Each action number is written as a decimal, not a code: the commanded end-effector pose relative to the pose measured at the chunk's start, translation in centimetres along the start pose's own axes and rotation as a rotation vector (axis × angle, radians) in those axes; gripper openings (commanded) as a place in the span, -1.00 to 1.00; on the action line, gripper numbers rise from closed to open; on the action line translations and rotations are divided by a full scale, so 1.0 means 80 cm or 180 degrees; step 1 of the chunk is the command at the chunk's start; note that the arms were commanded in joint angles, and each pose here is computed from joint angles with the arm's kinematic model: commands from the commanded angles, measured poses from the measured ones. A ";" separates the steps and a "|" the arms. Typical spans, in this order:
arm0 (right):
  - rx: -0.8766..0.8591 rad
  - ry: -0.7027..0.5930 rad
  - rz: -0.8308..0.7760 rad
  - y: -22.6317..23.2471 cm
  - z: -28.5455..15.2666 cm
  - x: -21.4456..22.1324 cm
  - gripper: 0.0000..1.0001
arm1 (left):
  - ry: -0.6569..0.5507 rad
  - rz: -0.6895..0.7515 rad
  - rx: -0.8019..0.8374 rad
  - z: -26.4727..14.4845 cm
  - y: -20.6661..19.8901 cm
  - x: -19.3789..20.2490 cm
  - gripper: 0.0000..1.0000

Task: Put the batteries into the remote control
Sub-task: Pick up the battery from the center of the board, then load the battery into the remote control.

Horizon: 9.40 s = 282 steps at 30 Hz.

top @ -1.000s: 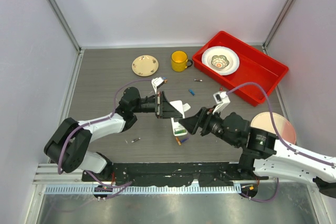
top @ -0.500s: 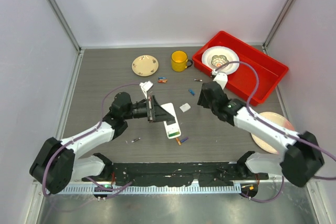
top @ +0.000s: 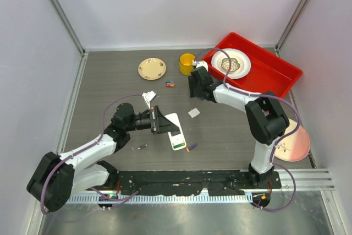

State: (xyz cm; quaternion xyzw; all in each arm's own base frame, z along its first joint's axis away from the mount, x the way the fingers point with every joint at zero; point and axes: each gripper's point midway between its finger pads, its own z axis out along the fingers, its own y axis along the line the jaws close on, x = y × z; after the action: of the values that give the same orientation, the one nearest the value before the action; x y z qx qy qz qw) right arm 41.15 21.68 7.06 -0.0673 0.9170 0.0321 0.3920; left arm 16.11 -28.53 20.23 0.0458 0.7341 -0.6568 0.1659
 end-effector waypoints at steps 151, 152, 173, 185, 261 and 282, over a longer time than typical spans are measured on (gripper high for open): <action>-0.2038 0.0113 -0.3851 0.182 -0.443 0.160 -0.98 | 0.1097 0.0223 0.0470 0.018 -0.075 0.065 -1.00; -0.2021 0.0112 -0.3844 0.181 -0.443 0.160 -0.99 | 0.1087 0.0231 0.0482 0.018 -0.077 0.064 -1.00; -0.1960 -0.0131 -0.3730 0.208 -0.428 0.153 -0.71 | 0.1028 0.0262 0.0600 0.022 -0.093 0.061 -1.00; -0.1917 -0.0078 -0.3656 0.197 -0.429 0.156 -0.53 | 0.1030 0.0240 0.0568 0.027 -0.088 0.059 -1.00; -0.0879 -0.1648 0.1086 0.048 -0.393 0.052 0.18 | -0.1561 0.0267 0.0680 0.023 -0.051 -0.074 -0.99; -0.0900 -0.1349 0.1142 0.075 -0.347 0.041 0.11 | -0.1627 0.0295 0.0594 0.008 -0.039 -0.064 -0.99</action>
State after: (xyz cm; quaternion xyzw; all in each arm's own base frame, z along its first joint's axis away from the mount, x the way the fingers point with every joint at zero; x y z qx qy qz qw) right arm 18.14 22.51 22.60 0.0511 0.8051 0.2102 0.5524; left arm 20.07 -29.40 22.61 -0.0796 0.6335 -0.6902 0.3406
